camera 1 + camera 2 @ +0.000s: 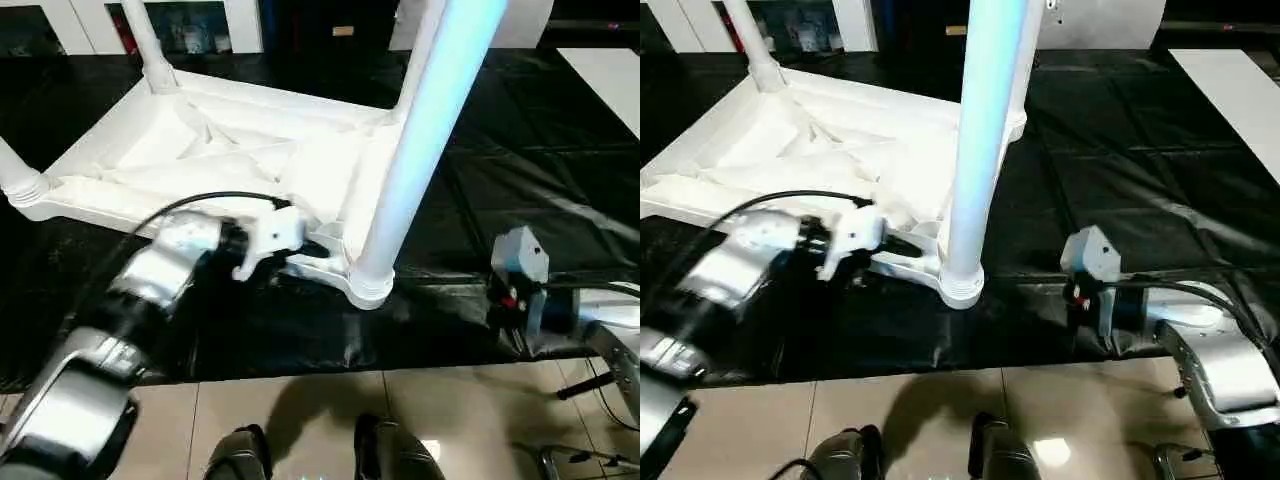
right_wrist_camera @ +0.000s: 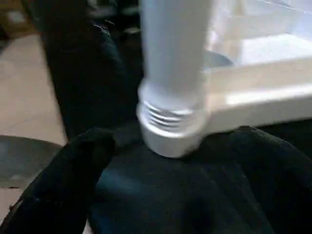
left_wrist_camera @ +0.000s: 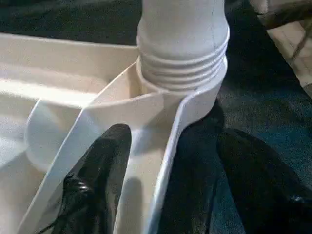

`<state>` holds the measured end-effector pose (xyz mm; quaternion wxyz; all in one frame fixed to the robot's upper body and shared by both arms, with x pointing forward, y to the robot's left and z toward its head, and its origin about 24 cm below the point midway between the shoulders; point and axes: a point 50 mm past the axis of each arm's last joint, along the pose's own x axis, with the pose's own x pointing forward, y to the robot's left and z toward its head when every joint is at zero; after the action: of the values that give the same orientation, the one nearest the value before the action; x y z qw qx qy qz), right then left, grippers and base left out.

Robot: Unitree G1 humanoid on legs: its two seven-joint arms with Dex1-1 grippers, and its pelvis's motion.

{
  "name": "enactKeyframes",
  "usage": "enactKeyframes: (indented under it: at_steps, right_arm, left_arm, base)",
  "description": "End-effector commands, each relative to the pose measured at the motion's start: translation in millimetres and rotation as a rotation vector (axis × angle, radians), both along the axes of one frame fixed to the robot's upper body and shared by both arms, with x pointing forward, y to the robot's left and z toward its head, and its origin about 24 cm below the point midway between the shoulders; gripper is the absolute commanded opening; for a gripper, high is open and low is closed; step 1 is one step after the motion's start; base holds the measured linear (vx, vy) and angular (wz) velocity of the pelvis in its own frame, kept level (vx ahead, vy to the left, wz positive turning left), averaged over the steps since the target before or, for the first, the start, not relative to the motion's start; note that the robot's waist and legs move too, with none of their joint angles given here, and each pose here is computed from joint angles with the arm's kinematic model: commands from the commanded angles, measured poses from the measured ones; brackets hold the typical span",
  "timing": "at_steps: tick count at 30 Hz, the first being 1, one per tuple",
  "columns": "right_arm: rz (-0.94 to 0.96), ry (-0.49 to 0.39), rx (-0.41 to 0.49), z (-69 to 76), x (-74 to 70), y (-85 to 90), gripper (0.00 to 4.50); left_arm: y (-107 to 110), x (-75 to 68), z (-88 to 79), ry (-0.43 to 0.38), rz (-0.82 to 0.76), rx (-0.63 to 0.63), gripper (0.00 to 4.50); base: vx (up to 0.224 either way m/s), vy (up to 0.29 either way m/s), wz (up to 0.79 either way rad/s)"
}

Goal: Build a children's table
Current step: Rotate table base

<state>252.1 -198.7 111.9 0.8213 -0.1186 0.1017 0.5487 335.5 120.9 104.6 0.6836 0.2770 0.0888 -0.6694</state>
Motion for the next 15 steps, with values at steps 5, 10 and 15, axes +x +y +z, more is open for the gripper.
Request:
enactKeyframes:
  at_steps: [5,10,15]
  right_arm:
    - [0.079,0.071,-0.009,-0.4,-13.6,1.1,4.50]
    - [0.086,0.095,-0.012,-0.1,-18.4,-0.2,4.50]
    - [0.089,0.103,-0.009,1.3,-21.0,-0.4,4.50]
  left_arm:
    - [-5.1,12.0,5.1,-0.028,-0.035,0.061,2.37]
    - [-7.4,15.3,4.4,-0.005,-0.061,0.087,1.93]
    - [-7.4,17.9,3.7,-0.002,-0.078,0.123,1.49]
  base:
    - [0.000,0.000,0.00]
    - [0.000,0.000,0.00]
    - [0.000,0.000,0.00]
